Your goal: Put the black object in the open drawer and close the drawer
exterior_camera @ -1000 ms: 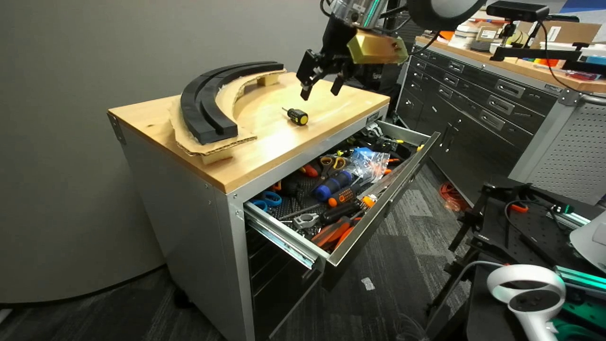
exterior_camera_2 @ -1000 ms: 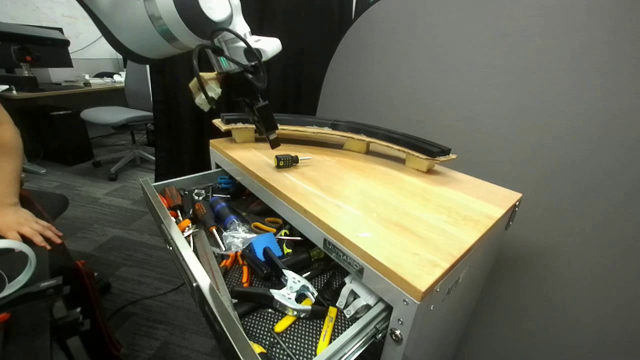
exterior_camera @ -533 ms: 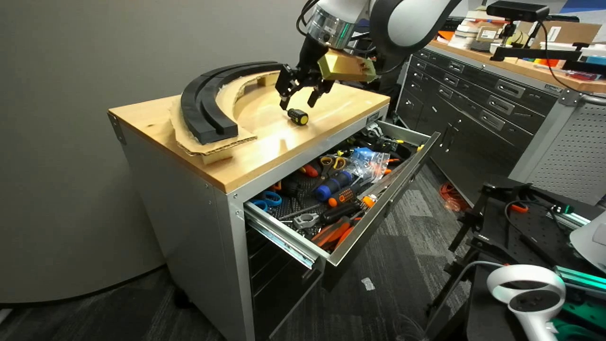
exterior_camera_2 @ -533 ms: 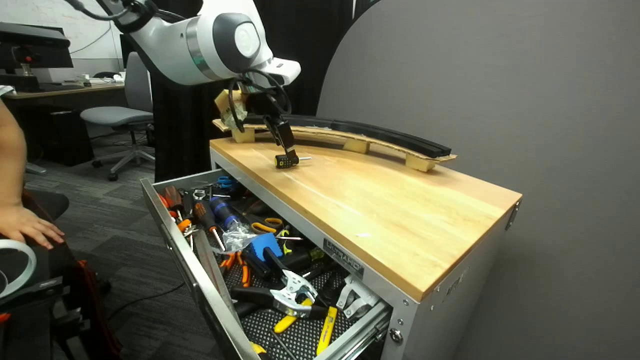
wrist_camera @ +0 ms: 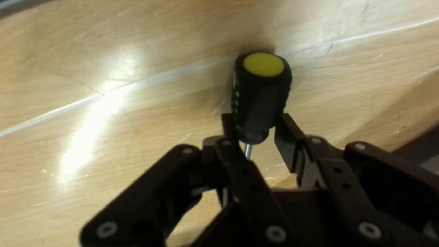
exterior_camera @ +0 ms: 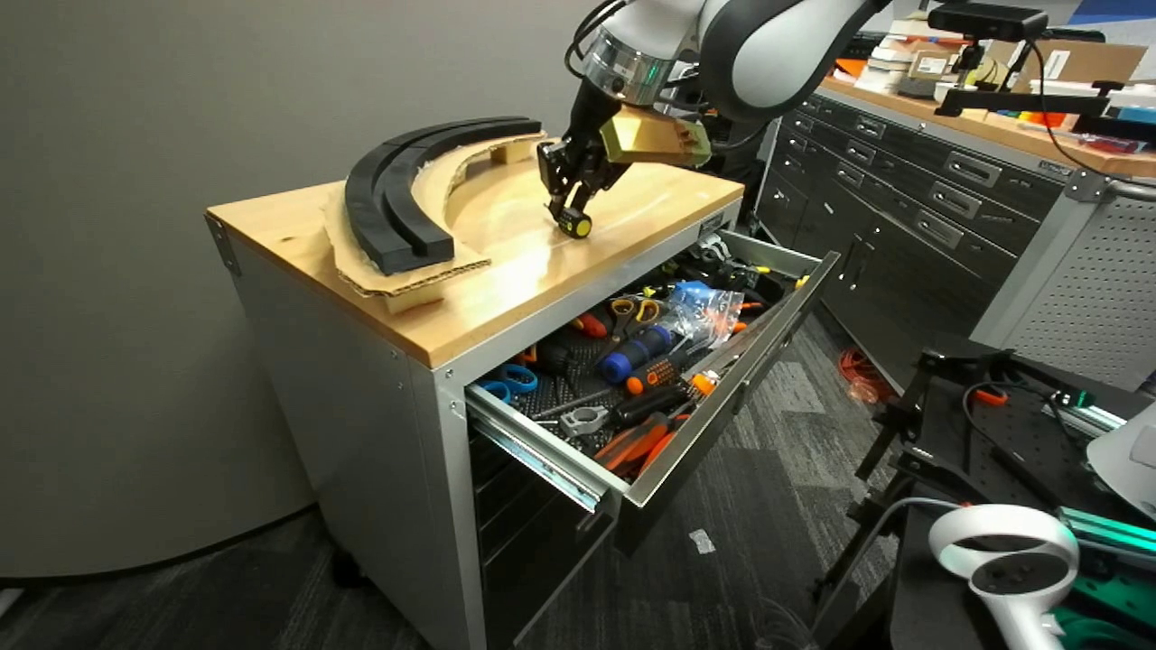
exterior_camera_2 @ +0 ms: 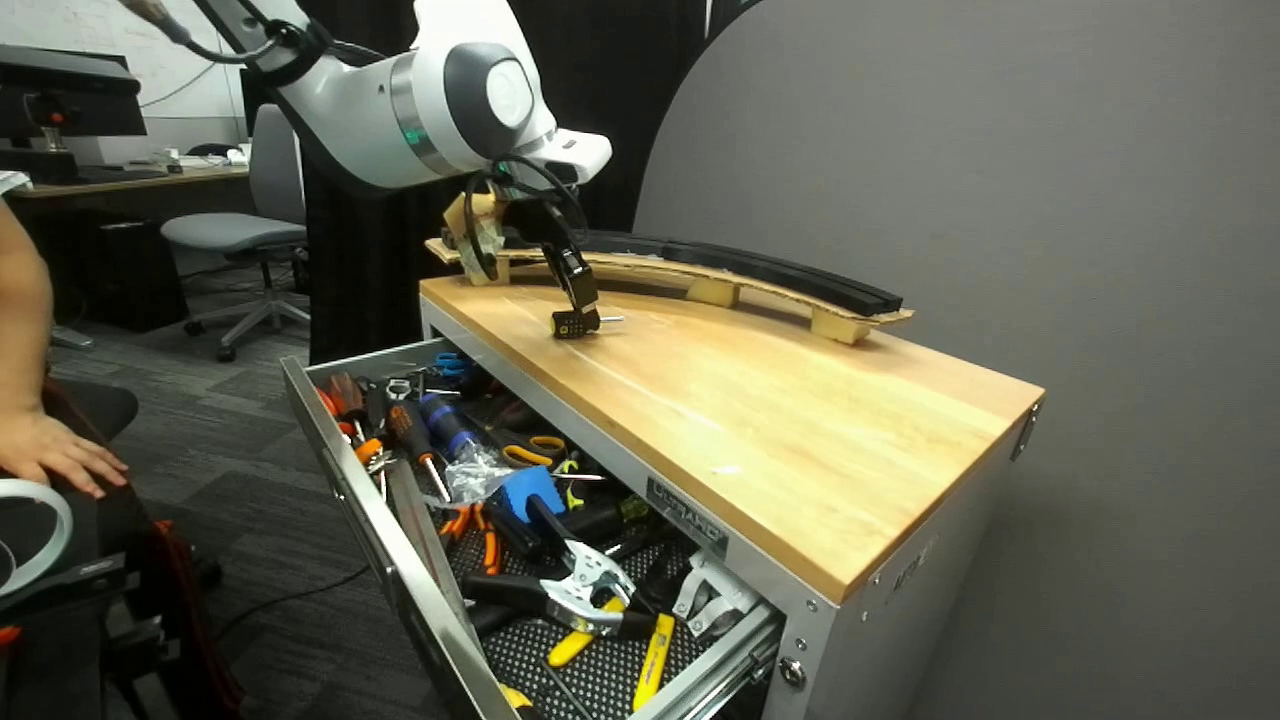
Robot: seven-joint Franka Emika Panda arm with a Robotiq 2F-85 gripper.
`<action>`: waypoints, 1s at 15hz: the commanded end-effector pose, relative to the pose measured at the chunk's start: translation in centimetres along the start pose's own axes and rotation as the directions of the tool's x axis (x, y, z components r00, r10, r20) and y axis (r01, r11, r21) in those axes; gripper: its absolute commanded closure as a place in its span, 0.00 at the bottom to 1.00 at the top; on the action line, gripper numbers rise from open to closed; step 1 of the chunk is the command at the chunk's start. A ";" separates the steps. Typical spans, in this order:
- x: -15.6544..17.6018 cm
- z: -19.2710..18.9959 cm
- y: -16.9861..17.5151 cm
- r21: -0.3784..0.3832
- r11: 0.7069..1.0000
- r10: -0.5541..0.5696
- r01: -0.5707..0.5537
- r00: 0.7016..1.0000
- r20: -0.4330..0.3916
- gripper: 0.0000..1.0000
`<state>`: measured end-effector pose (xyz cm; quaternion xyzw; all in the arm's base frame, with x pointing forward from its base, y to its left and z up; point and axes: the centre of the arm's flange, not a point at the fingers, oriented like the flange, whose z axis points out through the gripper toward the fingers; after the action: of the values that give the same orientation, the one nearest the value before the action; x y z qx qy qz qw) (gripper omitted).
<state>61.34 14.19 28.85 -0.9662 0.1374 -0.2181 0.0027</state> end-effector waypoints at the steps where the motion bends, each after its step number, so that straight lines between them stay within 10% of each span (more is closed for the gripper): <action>1: -0.9 -0.2 1.6 0.008 1.000 0.020 -0.020 0.999 0.040 0.86; 14: -8.9 -6.3 8.2 -0.087 0.972 -0.173 0.218 0.916 0.363 0.86; 15: -9.2 -5.9 8.2 -0.081 0.971 -0.182 0.224 0.917 0.355 0.42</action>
<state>50.48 9.34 29.38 -0.9959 0.0696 -0.0330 -0.0475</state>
